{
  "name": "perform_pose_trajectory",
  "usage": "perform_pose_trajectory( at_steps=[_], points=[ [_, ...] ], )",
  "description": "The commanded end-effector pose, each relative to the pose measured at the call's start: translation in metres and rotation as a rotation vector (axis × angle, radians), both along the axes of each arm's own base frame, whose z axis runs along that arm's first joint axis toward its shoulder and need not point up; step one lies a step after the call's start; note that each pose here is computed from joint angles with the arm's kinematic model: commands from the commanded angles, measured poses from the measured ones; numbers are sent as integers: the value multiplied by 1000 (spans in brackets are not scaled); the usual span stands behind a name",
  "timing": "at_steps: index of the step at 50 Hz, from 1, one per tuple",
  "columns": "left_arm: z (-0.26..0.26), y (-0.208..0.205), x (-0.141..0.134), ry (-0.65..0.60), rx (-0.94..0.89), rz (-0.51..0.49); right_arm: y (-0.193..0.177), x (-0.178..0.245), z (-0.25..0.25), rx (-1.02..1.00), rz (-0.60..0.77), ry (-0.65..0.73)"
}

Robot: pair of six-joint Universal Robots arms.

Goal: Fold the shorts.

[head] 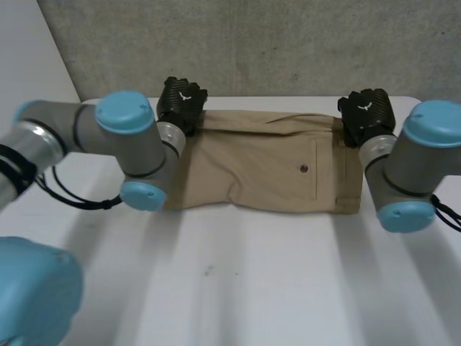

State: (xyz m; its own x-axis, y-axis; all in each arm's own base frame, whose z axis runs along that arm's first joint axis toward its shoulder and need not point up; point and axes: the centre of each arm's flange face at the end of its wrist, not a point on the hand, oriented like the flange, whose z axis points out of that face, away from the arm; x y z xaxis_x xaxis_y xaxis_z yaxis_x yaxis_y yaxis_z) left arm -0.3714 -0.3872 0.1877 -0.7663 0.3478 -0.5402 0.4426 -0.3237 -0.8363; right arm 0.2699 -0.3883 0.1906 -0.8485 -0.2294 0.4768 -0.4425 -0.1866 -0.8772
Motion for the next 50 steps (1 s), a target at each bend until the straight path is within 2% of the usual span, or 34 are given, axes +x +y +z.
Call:
perform_pose_trajectory(
  at_steps=[1,5,8,11,14,20,23,25,34,37,42,50],
  points=[
    [-51,-33,-10,24,-80,-44,-40,24,-59,-85,46,139],
    [-69,-37,-10,29,-90,-39,-56,30,-80,-128,37,224],
    [-73,-39,-9,37,-103,-30,-60,33,-80,-150,49,230],
    [-74,-41,-5,55,-116,23,-59,35,-76,-152,71,214],
    [-57,-44,1,104,-160,82,-57,35,-54,-166,77,157],
    [15,-29,12,226,-257,96,-36,23,24,-160,94,-121],
    [34,-18,19,258,-246,90,-18,14,43,-89,104,-190],
    [43,-5,25,269,-205,80,-6,11,46,-31,104,-181],
    [8,44,52,101,120,53,38,-28,6,385,30,-96],
    [-8,49,62,47,222,47,45,-31,-7,441,49,-88],
    [-33,43,87,-14,360,105,47,-40,-34,513,74,-93],
    [-72,38,91,-52,441,126,40,-39,-62,500,73,-77]
  ],
)
